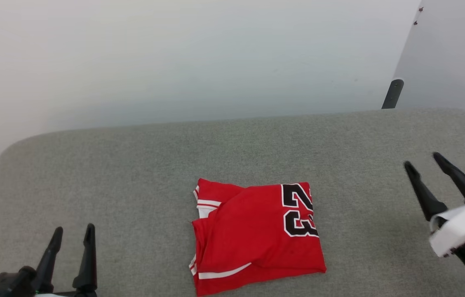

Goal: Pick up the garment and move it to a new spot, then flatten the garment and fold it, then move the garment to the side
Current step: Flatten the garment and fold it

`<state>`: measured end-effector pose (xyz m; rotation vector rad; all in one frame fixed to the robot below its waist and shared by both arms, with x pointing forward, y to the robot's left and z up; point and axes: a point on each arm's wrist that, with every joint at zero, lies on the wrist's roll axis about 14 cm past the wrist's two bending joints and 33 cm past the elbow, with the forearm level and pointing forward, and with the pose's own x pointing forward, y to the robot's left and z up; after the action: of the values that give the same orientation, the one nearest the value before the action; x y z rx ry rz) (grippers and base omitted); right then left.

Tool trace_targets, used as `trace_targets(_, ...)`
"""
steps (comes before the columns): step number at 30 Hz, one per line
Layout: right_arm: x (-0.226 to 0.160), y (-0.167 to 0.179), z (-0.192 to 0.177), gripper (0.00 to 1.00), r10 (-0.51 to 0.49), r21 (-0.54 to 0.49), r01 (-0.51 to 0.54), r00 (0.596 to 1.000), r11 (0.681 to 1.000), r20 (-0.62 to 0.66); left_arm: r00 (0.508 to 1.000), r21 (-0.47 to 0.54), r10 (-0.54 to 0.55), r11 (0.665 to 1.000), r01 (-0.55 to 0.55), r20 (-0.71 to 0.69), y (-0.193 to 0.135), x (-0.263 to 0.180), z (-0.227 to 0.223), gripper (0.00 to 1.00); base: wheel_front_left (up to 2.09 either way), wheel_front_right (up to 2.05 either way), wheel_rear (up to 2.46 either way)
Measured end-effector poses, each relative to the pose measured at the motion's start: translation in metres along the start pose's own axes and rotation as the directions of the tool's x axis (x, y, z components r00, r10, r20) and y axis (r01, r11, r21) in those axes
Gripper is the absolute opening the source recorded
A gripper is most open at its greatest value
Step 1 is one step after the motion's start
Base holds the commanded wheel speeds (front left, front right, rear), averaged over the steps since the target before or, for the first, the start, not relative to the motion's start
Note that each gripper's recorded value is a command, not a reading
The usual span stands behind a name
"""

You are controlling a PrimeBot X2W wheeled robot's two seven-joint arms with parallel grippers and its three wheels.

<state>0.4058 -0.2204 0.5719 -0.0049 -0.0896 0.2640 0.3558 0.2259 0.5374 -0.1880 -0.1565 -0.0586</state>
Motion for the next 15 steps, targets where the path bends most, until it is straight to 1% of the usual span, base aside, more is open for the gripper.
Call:
trace_targets(6,-0.026,-0.019,-0.009,1.0,-0.09,0.02,0.09,0.996,0.996,0.023,1.0,0.022,0.008,1.0,-0.008,0.018,0.004,-0.001,0.006,1.0,0.0,0.0,0.0)
trace_targets(12,-0.044,-0.021,-0.019,1.0,-0.14,0.045,0.138,0.99,0.989,0.025,0.999,0.044,0.023,0.999,-0.024,0.025,0.01,-0.006,0.01,1.0,0.0,0.0,0.0)
trace_targets(15,-0.05,-0.019,-0.023,1.0,-0.149,0.052,0.147,0.989,0.988,0.024,0.999,0.051,0.033,0.998,-0.035,0.03,0.014,-0.007,0.012,1.0,0.0,0.0,0.0)
